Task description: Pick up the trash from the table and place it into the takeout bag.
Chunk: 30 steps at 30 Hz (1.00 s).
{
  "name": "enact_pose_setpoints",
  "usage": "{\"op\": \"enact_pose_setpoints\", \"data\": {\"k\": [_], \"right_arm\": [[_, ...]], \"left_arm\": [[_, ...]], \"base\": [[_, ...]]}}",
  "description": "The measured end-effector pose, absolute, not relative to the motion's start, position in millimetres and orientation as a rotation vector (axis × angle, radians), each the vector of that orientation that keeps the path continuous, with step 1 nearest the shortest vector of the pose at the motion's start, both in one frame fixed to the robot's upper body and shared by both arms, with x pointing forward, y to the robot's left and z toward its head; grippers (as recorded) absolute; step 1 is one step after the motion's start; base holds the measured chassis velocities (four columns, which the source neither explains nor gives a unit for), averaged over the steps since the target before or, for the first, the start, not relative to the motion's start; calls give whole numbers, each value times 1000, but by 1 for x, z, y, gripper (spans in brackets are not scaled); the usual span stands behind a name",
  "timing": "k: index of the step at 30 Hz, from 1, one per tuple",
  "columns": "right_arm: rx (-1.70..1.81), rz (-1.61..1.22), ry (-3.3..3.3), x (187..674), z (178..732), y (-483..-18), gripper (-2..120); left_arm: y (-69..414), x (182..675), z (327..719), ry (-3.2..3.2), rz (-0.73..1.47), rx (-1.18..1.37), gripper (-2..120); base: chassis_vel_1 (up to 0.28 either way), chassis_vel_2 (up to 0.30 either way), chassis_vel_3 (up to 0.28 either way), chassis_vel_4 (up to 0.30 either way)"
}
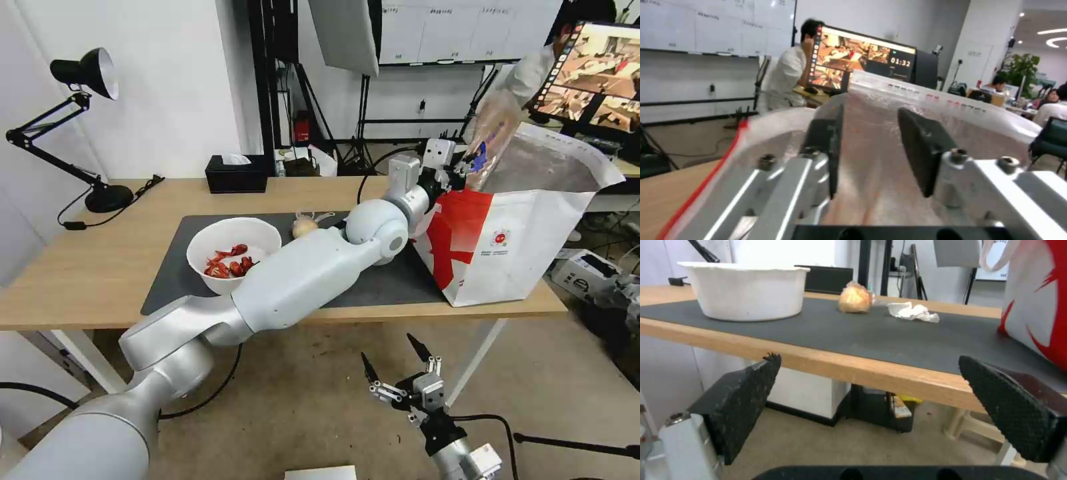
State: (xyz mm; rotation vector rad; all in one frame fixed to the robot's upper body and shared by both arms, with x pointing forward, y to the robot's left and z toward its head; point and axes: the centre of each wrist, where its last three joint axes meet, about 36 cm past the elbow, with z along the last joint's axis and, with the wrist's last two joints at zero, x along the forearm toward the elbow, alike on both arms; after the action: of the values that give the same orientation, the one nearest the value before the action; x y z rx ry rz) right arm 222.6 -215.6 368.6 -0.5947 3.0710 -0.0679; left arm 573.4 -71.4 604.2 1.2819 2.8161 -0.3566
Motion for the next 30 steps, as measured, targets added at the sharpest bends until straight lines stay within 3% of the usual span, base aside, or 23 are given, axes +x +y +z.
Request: {"op": "enact_pose_setpoints", "data": {"k": [8,10,12,14,22,30], "right_arm": [[-595,-69,3076,223,367,-216,100],[-595,-70,3079,223,366,-216,100],[-595,-70,3081,223,366,-216,100],[-594,-70,3081,223,365,-217,100],[-593,-68,3080,224,366,-217,100],[-587,-63,3067,224,371,-216,100]], "left_arm": [[-70,572,608,2814,-405,1290,67],[-69,571,610,2811,-418,1293,80],[-69,571,610,2810,-419,1294,83],[-70,570,611,2809,-424,1295,95],[-63,563,614,2840,-434,1278,100],[-22,561,602,2820,-403,1153,100]], "base": [[0,0,0,0],[0,0,0,0],[0,0,0,0],[0,0,0,0],[0,0,0,0],[0,0,0,0]]}}
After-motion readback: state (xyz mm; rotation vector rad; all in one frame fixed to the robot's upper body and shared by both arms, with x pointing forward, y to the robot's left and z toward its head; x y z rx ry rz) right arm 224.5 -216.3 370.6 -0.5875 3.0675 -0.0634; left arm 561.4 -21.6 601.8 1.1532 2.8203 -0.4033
